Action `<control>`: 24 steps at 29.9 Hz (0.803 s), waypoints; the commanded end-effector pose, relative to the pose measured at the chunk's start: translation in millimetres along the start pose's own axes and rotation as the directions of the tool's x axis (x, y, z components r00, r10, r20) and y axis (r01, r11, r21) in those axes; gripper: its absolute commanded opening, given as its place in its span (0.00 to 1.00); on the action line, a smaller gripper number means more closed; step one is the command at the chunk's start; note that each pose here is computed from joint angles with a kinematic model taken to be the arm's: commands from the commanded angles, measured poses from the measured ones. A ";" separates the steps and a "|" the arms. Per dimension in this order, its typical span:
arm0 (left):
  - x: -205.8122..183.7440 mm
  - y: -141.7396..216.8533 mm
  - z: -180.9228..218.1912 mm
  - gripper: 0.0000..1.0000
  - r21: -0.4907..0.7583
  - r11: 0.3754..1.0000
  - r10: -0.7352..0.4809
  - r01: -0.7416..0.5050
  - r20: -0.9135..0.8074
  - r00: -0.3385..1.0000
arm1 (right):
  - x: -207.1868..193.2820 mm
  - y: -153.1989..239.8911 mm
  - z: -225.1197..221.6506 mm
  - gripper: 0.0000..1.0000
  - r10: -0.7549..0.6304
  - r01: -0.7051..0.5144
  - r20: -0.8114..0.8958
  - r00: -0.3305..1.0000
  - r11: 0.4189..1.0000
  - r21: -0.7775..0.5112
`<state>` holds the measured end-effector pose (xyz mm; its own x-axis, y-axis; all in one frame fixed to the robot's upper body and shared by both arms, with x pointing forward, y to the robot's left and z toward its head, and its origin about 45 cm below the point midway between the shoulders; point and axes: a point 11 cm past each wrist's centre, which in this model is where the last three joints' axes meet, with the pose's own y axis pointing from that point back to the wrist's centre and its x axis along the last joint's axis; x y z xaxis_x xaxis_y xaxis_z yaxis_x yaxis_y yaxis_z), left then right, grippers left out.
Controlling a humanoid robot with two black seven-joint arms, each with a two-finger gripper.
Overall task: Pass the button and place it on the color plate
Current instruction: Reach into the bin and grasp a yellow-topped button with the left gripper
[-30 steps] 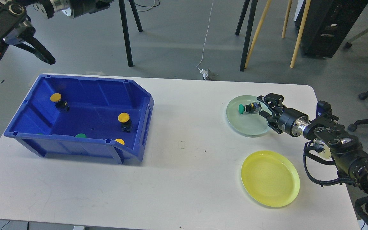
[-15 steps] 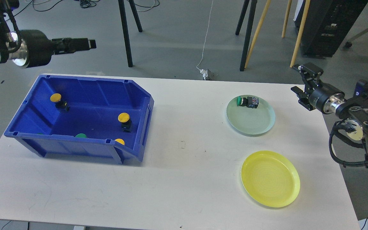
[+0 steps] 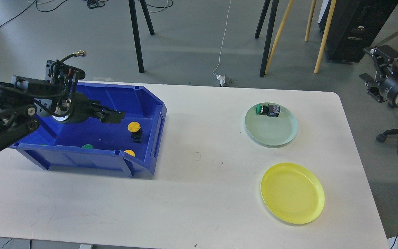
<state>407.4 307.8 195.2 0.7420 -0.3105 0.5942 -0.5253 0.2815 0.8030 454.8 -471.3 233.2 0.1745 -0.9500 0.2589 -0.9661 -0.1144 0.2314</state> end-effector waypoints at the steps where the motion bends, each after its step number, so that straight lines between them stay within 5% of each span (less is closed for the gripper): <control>1: -11.0 -26.2 15.6 0.98 -0.021 0.999 -0.036 0.035 -0.006 0.999 | 2.0 1.1 0.8 0.91 0.004 -0.004 -0.005 1.000 1.000 -0.006; 16: -25.0 -65.2 22.9 0.98 -0.020 0.996 -0.084 0.082 -0.075 0.994 | 3.0 2.0 2.3 0.91 0.005 -0.005 -0.012 1.000 1.000 -0.013; 24: -24.6 -68.9 26.0 0.87 -0.034 0.996 -0.087 0.084 -0.080 0.993 | 2.8 2.5 3.9 0.91 0.005 -0.005 -0.012 1.000 1.000 -0.016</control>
<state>414.1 273.5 127.1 0.8150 -0.2605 0.5176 -0.4488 0.2814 0.8482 452.3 -475.5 231.2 0.1719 -0.9471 0.2711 -0.9640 -0.1050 0.2443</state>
